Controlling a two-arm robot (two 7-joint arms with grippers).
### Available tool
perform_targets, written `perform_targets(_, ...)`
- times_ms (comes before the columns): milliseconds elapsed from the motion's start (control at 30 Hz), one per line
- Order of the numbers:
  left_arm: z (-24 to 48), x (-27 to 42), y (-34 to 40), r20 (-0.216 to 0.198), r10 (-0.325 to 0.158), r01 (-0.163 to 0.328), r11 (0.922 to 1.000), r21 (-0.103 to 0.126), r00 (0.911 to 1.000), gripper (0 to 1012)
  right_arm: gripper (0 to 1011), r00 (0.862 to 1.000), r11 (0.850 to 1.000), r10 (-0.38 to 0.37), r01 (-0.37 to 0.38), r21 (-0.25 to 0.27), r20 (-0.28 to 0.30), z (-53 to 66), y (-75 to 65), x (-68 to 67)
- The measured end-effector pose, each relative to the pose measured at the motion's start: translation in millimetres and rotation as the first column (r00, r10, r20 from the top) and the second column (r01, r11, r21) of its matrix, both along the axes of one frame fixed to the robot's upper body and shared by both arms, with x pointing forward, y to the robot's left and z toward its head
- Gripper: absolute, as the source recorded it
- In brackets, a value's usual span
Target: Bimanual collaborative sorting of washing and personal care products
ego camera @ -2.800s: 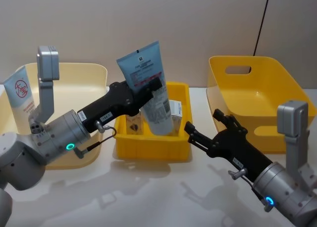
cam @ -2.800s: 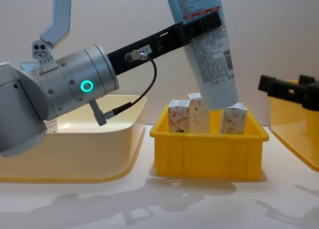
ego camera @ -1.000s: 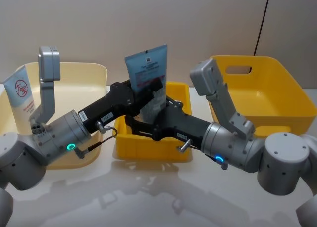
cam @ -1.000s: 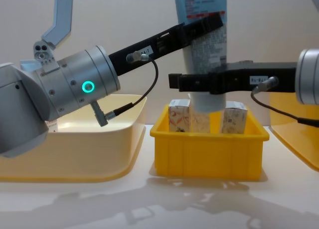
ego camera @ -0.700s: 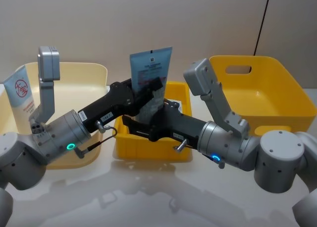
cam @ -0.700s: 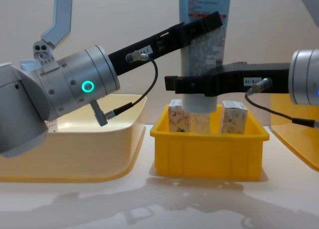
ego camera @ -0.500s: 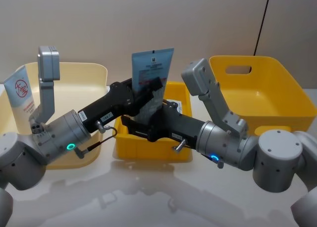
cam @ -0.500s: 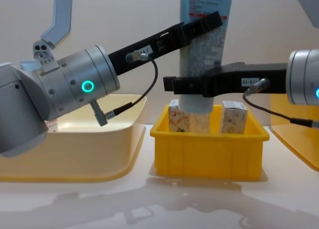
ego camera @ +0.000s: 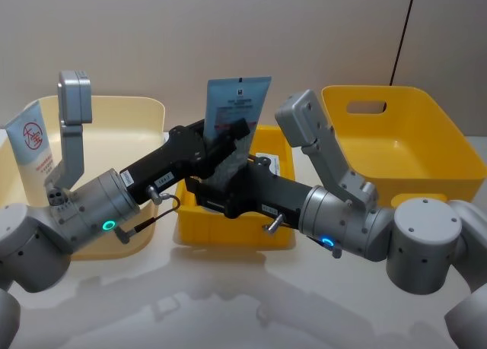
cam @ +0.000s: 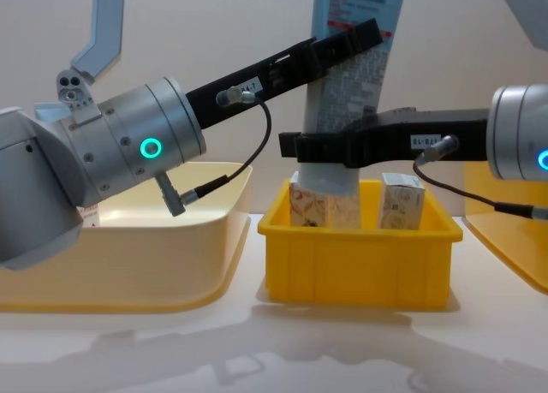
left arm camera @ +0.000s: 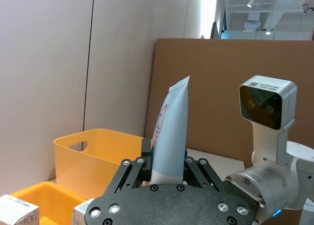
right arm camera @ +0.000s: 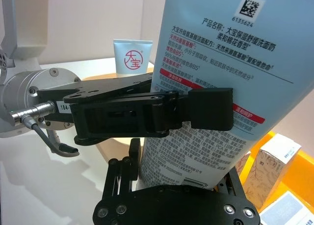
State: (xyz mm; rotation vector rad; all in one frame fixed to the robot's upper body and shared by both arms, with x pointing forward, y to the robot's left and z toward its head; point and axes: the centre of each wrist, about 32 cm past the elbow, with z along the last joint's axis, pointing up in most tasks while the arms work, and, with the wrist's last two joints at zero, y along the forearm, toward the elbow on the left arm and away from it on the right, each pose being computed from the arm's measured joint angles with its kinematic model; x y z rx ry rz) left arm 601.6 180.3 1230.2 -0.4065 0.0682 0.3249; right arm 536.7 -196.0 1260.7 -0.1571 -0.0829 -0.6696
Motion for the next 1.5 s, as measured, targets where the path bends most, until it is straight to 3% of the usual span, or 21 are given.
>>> perform_targets(700,-0.1,-0.1,-0.1,0.000,0.000,0.000,1.0000,0.001,1.0000,278,608,1.000,1.000,0.002,-0.002,-0.002,0.000,0.1,0.8,0.5)
perform_targets(1133,-0.1,-0.1,-0.2,0.000,-0.001,0.001,1.0000,0.001,1.0000,278,608,1.000,1.000,0.002,-0.002,-0.002,0.001,0.3,1.0,0.5)
perform_targets(1500,-0.1,-0.1,-0.3,0.000,-0.001,0.001,1.0000,0.001,1.0000,616,608,1.000,1.000,0.002,-0.002,-0.002,0.001,0.3,1.0,0.5)
